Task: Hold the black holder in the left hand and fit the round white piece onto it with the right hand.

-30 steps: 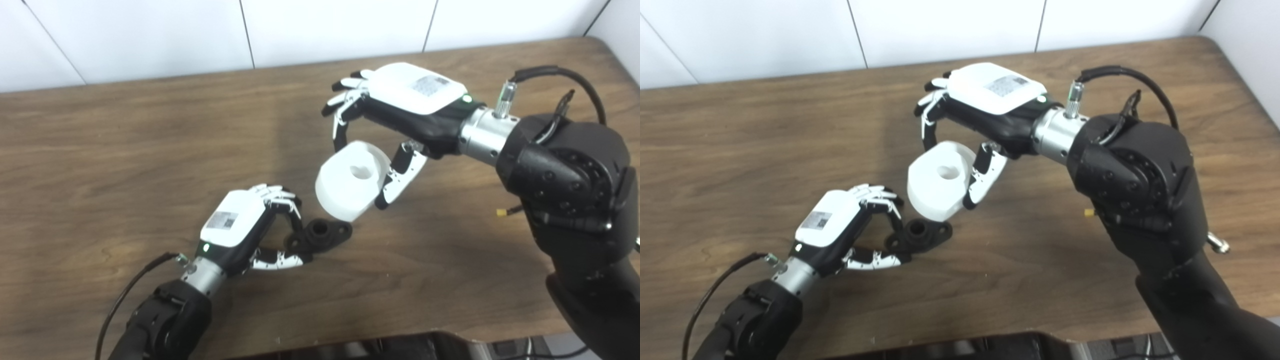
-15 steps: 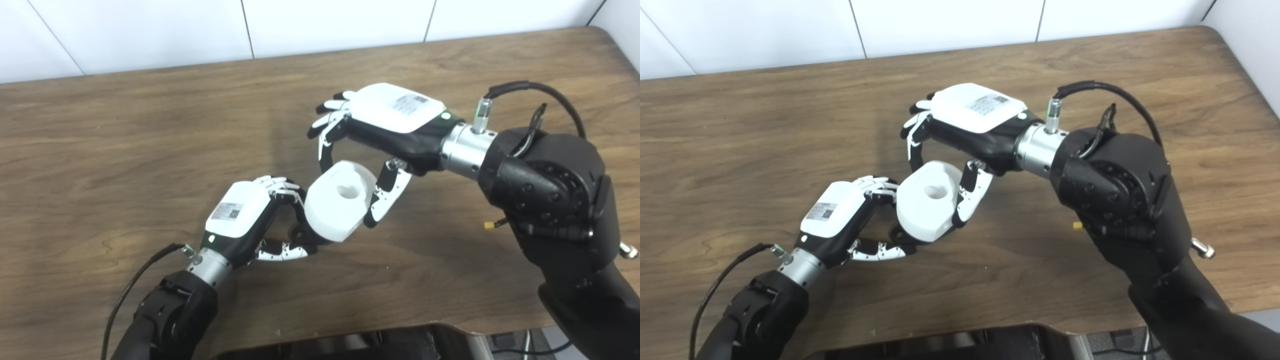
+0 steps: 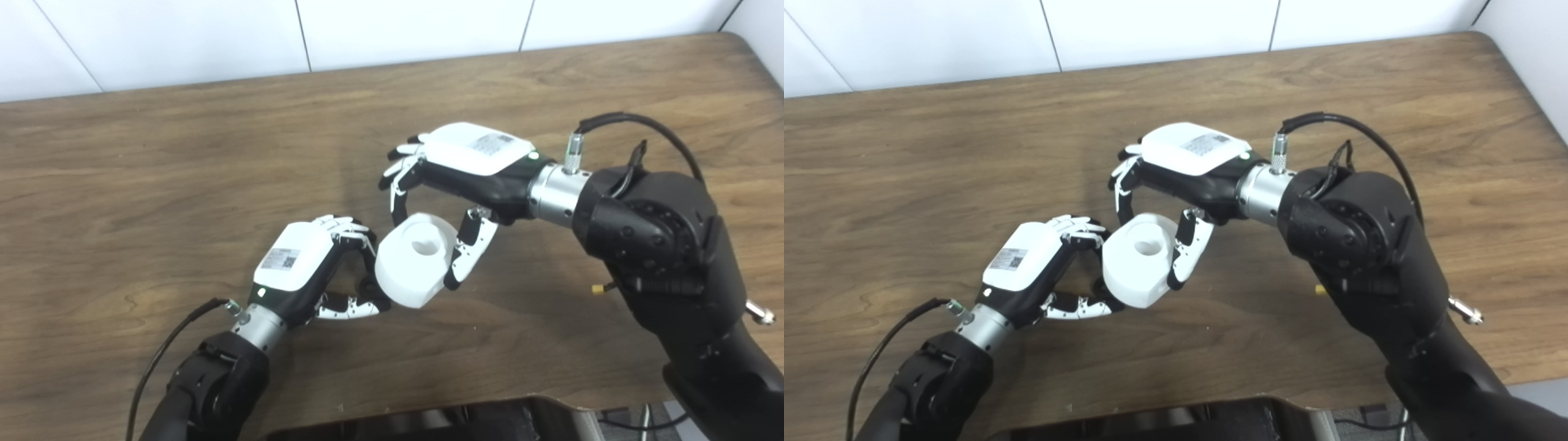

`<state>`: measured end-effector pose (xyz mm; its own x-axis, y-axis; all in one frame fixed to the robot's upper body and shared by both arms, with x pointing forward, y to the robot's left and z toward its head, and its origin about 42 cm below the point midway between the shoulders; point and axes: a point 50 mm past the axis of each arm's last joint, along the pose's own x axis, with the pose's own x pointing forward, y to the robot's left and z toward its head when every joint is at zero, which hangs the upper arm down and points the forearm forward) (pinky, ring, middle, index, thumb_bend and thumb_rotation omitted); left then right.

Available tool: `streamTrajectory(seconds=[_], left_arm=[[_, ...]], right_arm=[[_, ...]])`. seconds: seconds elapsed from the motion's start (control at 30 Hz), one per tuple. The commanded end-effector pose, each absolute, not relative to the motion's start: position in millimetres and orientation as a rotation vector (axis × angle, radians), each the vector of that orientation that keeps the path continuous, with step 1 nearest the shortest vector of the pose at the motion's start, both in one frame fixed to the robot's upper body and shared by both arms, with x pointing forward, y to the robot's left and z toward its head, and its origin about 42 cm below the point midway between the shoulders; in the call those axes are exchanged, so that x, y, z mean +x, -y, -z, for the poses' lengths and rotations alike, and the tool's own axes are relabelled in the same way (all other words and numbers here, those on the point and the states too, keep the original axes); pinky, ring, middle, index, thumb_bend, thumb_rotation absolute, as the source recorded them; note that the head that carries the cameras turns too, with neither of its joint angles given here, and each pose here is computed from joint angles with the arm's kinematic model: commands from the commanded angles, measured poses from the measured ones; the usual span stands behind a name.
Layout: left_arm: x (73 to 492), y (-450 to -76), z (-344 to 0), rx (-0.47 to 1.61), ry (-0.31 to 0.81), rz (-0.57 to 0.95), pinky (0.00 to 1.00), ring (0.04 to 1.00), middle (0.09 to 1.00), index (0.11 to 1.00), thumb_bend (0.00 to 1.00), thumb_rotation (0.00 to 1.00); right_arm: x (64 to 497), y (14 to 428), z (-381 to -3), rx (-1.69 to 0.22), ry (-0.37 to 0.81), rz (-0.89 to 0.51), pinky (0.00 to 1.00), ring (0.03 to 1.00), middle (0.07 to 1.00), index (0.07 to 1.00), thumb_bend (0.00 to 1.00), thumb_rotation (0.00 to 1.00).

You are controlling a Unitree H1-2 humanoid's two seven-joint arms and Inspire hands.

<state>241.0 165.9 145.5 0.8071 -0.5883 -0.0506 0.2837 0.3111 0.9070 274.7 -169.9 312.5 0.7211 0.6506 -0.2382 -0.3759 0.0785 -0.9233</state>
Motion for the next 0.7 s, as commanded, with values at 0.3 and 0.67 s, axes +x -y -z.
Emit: streamTrajectory(seconds=[0.3, 0.67], left_arm=[[228, -160, -131, 1.131, 0.232, 0.696, 0.89, 0.831, 0.756, 0.486, 0.52, 0.06], [227, -160, -131, 1.133, 0.239, 0.695, 0.89, 0.828, 0.752, 0.485, 0.52, 0.06]], right_arm=[[276, 166, -317, -1.271, 0.338, -0.744, 1.0, 0.962, 0.84, 0.483, 0.52, 0.13], [274, 162, -312, -1.263, 0.341, -0.756, 0.99, 0.971, 0.847, 0.483, 0.52, 0.13]])
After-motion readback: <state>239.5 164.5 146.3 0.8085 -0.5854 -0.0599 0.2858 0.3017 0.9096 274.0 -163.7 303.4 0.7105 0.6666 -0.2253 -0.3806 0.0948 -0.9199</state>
